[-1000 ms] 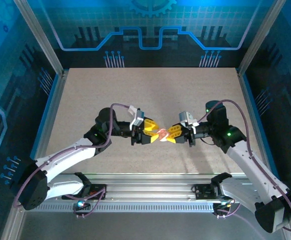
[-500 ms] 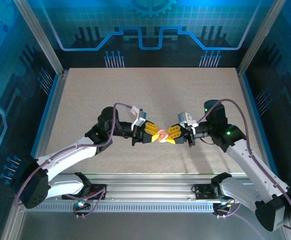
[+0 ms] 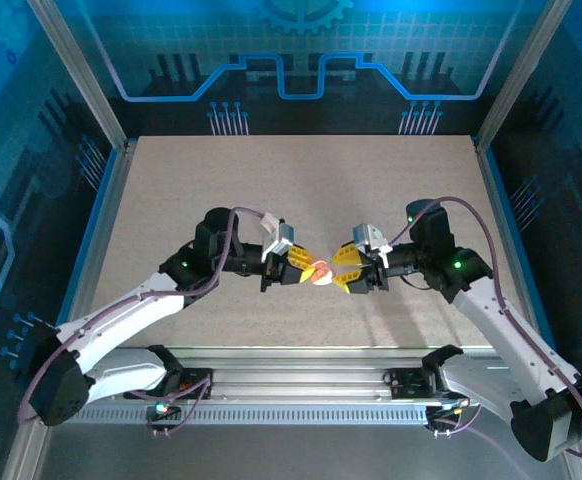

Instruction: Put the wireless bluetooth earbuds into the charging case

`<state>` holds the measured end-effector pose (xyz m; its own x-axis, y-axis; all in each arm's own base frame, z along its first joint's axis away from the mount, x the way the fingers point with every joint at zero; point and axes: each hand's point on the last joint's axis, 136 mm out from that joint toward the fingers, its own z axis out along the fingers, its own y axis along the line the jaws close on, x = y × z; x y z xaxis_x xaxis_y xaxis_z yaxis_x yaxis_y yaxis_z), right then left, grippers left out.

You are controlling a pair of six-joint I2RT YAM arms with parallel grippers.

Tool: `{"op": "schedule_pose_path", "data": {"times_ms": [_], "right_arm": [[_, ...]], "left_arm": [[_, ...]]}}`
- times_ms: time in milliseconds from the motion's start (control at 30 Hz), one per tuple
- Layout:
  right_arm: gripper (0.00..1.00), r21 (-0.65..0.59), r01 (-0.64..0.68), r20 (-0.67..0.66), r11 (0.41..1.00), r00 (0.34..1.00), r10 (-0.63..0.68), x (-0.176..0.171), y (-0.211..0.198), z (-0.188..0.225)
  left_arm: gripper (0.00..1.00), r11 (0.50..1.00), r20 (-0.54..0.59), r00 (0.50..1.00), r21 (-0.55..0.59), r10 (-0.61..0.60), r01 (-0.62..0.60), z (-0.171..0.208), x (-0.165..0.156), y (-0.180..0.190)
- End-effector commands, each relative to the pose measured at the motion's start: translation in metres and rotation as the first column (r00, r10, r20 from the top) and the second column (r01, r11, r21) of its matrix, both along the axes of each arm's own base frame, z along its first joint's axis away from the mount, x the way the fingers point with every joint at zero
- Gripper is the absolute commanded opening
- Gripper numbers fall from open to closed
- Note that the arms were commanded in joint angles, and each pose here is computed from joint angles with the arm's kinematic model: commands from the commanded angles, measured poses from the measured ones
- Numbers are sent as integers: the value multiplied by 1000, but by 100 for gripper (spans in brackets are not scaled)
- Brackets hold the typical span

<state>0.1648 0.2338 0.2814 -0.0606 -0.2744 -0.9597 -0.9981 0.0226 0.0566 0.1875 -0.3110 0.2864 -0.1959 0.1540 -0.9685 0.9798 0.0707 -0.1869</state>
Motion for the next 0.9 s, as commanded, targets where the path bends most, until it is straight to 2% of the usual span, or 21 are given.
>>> {"op": "schedule_pose_path", "data": {"times_ms": [0,167,367,867], "right_arm": [[46,-85,73,9,994,997,-73,4,-9,0],[49,-210,147,-8,966,988,-153,10,-17,-7],[52,-263,125,-40,957,989,-140,8,-6,-13],[50,-338,18,-24,941,999,-28,9,36,-25]], "left_arm": [[10,994,87,996,108,5,-14,-3,-5,10],[10,977,131,991,205,26,-52,-12,0,17],[10,954,172,982,277,72,-119,-17,11,24],[10,946,176,982,300,70,-121,-21,12,26]]}}
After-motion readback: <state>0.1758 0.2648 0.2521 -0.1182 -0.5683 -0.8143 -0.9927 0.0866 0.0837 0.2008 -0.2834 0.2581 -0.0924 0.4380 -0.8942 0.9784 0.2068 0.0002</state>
